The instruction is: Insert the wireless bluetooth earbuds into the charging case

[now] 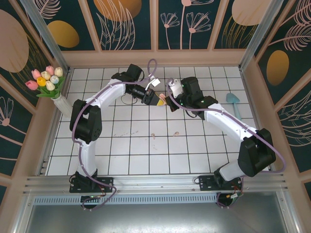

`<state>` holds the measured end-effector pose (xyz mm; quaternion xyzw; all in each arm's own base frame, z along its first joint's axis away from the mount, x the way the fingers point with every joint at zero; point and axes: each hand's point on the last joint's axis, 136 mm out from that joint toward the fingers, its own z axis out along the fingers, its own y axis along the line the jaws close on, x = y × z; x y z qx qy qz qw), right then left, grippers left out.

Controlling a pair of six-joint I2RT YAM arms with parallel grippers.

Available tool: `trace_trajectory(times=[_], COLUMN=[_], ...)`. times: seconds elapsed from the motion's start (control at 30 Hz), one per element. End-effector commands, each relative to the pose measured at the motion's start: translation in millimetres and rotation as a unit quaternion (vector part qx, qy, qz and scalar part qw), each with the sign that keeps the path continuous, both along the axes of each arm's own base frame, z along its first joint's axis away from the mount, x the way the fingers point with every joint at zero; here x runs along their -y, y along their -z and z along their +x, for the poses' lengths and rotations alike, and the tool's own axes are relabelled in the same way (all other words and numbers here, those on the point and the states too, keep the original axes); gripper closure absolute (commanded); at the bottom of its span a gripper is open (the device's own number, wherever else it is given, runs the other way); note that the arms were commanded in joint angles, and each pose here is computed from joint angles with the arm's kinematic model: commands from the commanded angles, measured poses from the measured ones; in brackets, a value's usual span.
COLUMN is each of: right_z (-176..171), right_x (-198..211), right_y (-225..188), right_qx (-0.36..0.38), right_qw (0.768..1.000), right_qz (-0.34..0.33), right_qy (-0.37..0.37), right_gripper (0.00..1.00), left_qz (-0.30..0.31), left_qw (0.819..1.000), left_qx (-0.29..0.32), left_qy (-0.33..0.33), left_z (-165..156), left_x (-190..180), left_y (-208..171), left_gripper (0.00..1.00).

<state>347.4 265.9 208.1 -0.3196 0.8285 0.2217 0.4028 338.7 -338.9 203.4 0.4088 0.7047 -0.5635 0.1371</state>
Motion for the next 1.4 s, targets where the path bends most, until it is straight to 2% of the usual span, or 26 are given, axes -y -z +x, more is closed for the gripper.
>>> trace_trajectory(times=[0.0,0.13,0.17,0.3,0.4,0.5,0.67,0.87,0.97,1.03,1.13,1.3,1.37], right_z=[-0.3,2.9,3.7,0.8,0.6,-7.4,-18.6,-30.1,-39.0,-51.4,-70.5,-98.4,-104.6], right_x=[-13.5,-10.5,-9.4,-4.1,15.9,33.6,55.2,58.3,53.5,39.9,21.4,-0.7,-8.7], right_y=[-17.3,-23.6,-26.6,-42.4,-61.1,-79.2,-87.0,-44.6,-12.9,9.1,45.3,94.5,106.1], right_qx=[0.014,0.021,0.023,0.021,0.023,0.022,-0.017,-0.128,-0.166,-0.191,-0.231,-0.271,-0.274], right_qw=[1.000,0.999,0.999,0.998,0.996,0.991,0.979,0.949,0.937,0.935,0.930,0.924,0.925], right_qz=[0.023,0.026,0.028,0.055,0.084,0.118,0.158,0.191,0.171,0.156,0.128,0.070,0.051], right_qy=[-0.016,-0.003,0.001,0.012,0.035,0.058,0.129,0.217,0.254,0.253,0.255,0.262,0.258], right_gripper=[1.00,0.99,0.95,0.63,0.52,0.45,0.44,0.44,0.44,0.44,0.44,0.44,0.45], left_qz=[-0.017,-0.020,-0.021,-0.022,-0.015,-0.012,-0.028,-0.074,-0.090,-0.094,-0.109,-0.150,-0.156], left_qw=[1.000,1.000,1.000,0.999,0.999,0.996,0.979,0.934,0.905,0.885,0.849,0.777,0.758], left_qx=[0.011,0.014,0.015,0.026,0.037,0.063,0.141,0.245,0.282,0.303,0.346,0.412,0.421], left_qy=[0.011,0.008,0.007,-0.004,-0.024,-0.059,-0.143,-0.250,-0.306,-0.340,-0.384,-0.452,-0.473], left_z=[0.8,1.1,1.3,3.2,6.7,13.3,26.8,32.9,37.0,37.5,36.2,26.1,25.0], left_x=[5.5,5.6,5.4,5.5,3.7,-0.7,-13.6,-36.4,-51.1,-62.3,-79.6,-111.4,-120.6], left_y=[-5.0,-5.0,-5.4,-7.0,-6.9,-9.1,-26.7,-61.2,-74.2,-76.7,-87.1,-105.5,-108.5], left_gripper=[0.86,0.96,0.97,1.00,1.00,1.00,1.00,1.00,1.00,1.00,1.00,1.00,1.00])
